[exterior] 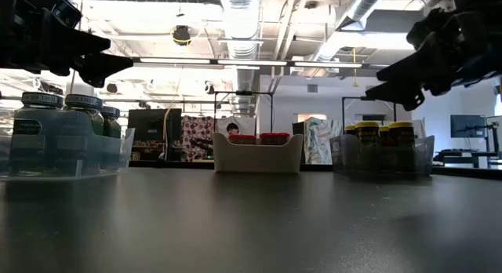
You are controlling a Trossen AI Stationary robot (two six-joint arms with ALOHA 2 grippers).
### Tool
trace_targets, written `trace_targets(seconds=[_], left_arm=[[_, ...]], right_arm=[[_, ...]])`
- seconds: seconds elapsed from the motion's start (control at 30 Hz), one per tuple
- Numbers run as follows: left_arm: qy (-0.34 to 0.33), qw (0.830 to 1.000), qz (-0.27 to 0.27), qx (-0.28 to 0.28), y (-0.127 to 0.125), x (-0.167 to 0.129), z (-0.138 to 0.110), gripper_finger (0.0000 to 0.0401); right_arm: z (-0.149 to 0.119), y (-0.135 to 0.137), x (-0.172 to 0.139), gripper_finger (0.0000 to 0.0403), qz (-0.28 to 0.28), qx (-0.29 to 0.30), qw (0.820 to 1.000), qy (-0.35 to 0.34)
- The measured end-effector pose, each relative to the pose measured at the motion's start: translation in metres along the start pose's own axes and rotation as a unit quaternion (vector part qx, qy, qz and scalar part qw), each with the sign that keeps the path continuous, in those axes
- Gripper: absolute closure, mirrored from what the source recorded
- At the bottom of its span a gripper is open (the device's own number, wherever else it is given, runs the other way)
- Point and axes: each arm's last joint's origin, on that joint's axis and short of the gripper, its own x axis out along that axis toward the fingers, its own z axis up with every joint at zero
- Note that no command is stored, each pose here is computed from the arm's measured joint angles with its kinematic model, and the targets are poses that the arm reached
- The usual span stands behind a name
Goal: Sort spices by type
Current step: Return to Home Position
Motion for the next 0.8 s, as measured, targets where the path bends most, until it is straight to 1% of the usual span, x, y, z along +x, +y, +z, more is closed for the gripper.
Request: trace_targets(seconds=[0.17,0.33,0.53,0.67,0.8], left_arm=[[0.000,1.000,0.000,0.000,0.000,0.000,0.000,0.0120],[0.000,1.000,0.000,0.000,0.000,0.000,0.000,0.0120],[0.000,1.000,0.000,0.000,0.000,0.000,0.000,0.0120],[0.000,1.000,0.000,0.000,0.000,0.000,0.000,0.0120],[0.000,1.000,0.000,0.000,0.000,0.000,0.000,0.0120]], right_arm=[[0.004,-0.002,-0.012,0.0117,0.002,0.001,1.000,-0.011],[0.004,-0.005,-0.025,0.0117,0.000,-0.001,1.000,-0.004],[0.006,-0.009,-0.042,0.0117,0.002,0.000,1.000,-0.021],[0.001,-0.013,-0.051,0.0117,0.000,-0.004,1.000,-0.011],[-0.001,-0.015,-0.061,0.0117,0.000,0.005,1.000,-0.006]])
